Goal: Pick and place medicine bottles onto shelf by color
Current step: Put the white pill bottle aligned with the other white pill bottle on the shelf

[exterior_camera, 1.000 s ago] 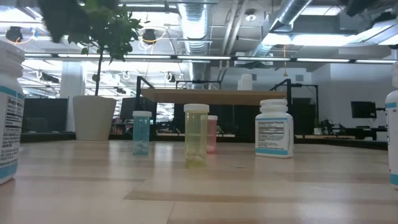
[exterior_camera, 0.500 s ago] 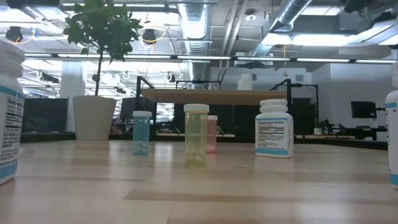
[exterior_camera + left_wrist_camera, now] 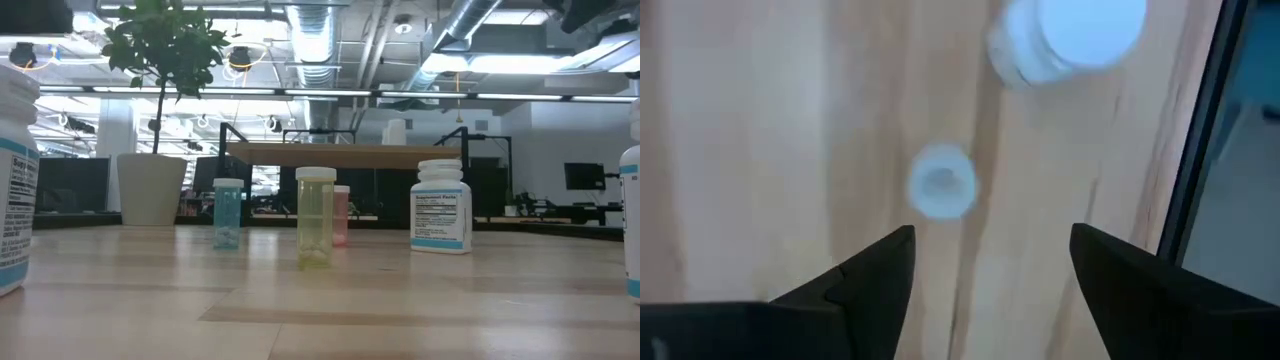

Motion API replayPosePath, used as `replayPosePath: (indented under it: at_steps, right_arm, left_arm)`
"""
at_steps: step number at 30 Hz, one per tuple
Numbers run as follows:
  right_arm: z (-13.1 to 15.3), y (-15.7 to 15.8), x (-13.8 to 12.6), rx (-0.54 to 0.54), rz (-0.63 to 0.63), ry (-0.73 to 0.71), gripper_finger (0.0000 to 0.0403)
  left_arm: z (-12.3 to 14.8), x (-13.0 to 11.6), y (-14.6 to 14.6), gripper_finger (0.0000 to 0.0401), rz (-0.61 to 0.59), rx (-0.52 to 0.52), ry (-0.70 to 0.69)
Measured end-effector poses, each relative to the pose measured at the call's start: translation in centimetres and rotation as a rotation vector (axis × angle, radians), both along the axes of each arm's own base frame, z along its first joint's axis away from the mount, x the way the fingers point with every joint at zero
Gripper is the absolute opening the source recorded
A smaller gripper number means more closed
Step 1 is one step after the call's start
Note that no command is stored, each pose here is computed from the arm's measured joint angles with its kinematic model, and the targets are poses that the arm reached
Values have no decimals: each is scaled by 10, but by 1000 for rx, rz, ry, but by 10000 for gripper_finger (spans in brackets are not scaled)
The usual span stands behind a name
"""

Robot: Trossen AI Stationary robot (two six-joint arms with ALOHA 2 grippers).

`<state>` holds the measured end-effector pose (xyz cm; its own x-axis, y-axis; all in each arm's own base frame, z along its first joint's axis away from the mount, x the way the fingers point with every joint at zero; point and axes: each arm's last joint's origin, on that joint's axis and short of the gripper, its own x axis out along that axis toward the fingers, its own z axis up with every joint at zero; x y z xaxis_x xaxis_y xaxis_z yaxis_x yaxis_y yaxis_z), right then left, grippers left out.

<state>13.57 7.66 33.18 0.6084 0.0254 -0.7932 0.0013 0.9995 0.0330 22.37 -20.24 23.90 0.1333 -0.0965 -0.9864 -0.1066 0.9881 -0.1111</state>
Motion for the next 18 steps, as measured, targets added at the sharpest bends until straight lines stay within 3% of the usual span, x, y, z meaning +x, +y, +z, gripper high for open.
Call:
replayPosePath:
  at_steps: [6, 18]
  right_arm:
    - [0, 0, 0, 1, 0, -1, 232]
    - [0, 0, 0, 4, 0, -4, 232]
  left_arm:
    - [-26, 9, -8, 241, -18, 48, 75]
    - [-26, 10, -5, 237, -6, 130, 9]
